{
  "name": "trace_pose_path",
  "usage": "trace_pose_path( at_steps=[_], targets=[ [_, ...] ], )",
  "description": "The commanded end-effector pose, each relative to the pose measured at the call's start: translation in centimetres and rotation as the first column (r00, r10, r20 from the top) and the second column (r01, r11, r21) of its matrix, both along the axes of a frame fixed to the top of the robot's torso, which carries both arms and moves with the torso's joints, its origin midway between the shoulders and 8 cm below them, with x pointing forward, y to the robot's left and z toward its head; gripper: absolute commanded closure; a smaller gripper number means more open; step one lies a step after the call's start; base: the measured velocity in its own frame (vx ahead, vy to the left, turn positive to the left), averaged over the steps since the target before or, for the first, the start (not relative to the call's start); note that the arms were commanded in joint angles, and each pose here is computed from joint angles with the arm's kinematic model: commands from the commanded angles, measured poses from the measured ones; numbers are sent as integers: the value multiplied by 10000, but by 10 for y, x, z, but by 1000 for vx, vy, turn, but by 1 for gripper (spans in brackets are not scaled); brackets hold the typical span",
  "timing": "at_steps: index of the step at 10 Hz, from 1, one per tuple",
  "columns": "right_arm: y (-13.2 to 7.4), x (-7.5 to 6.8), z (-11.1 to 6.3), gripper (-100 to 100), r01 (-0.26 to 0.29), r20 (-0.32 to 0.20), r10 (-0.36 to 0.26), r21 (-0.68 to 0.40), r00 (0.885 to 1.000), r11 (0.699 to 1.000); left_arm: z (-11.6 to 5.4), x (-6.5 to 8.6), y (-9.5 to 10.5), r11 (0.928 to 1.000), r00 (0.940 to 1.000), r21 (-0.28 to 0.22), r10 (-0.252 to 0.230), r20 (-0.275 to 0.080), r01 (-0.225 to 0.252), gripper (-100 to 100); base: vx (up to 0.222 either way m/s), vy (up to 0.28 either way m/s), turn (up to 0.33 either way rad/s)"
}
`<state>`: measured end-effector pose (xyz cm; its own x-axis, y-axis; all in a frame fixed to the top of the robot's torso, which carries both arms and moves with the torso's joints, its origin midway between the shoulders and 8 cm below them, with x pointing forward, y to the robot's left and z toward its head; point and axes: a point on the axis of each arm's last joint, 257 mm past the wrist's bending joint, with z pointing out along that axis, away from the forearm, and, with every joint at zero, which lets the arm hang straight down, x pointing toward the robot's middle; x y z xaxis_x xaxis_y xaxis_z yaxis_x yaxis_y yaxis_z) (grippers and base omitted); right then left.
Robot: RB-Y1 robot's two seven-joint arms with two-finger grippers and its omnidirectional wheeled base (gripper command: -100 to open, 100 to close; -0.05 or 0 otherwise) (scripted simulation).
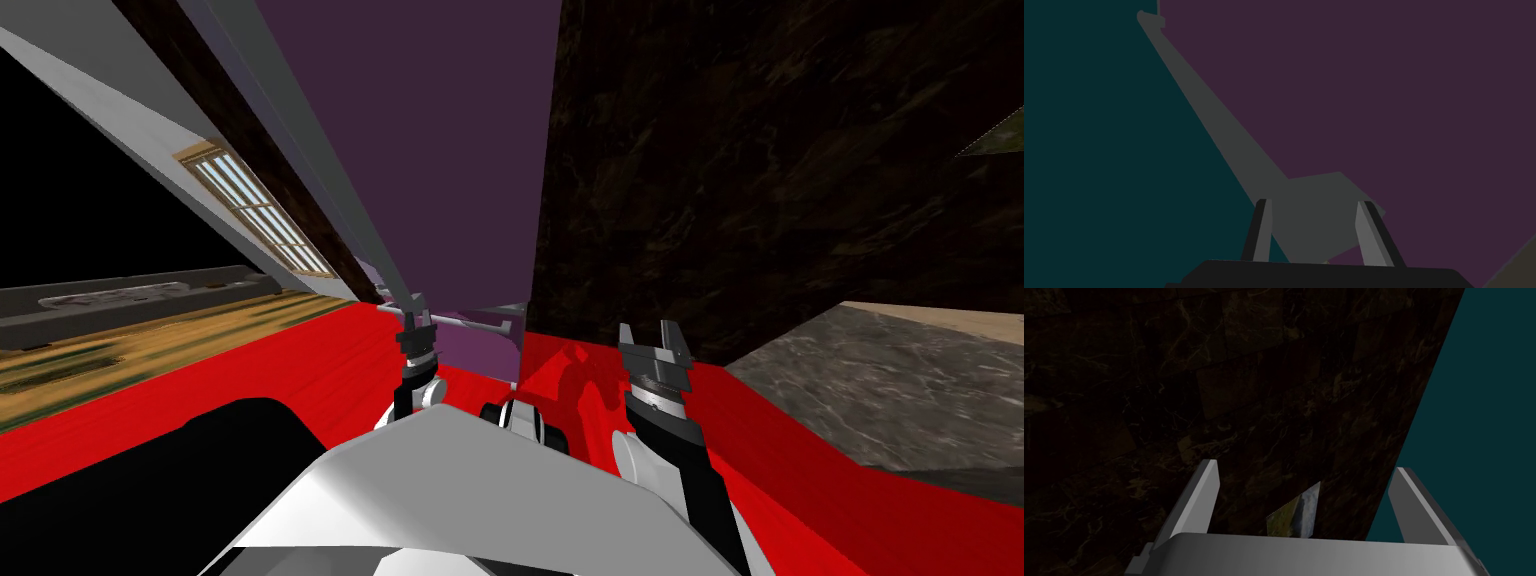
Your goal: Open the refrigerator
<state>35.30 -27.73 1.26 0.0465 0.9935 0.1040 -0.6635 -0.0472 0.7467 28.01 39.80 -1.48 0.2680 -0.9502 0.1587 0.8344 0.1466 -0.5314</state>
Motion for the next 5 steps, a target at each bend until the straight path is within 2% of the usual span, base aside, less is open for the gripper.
trace_pose_path(
  at_steps=[1, 2, 3, 5],
  targets=[
    [0, 0, 0, 0, -1, 1, 1, -1, 10000, 10000, 8, -6, 9, 9987, 9986, 14, 512, 114, -512, 100, -63, -147, -104],
    [0, 0, 0, 0, -1, 1, 1, -3, 10000, 10000, -2, -2, 11, 9987, 9986, -91, 502, -179, -503, 100, -24, -53, 0],
    [0, 0, 0, 0, 0, 0, 0, -4, 10000, 10000, -5, -5, 14, 9969, 9967, -113, 770, -247, -773, 100, -4, -75, 121],
    [0, 0, 0, 0, 0, 0, 0, -3, 10000, 10000, -1, -14, 19, 9922, 9921, -83, 1242, -144, -1244, 100, -11, -165, 91]
  ],
)
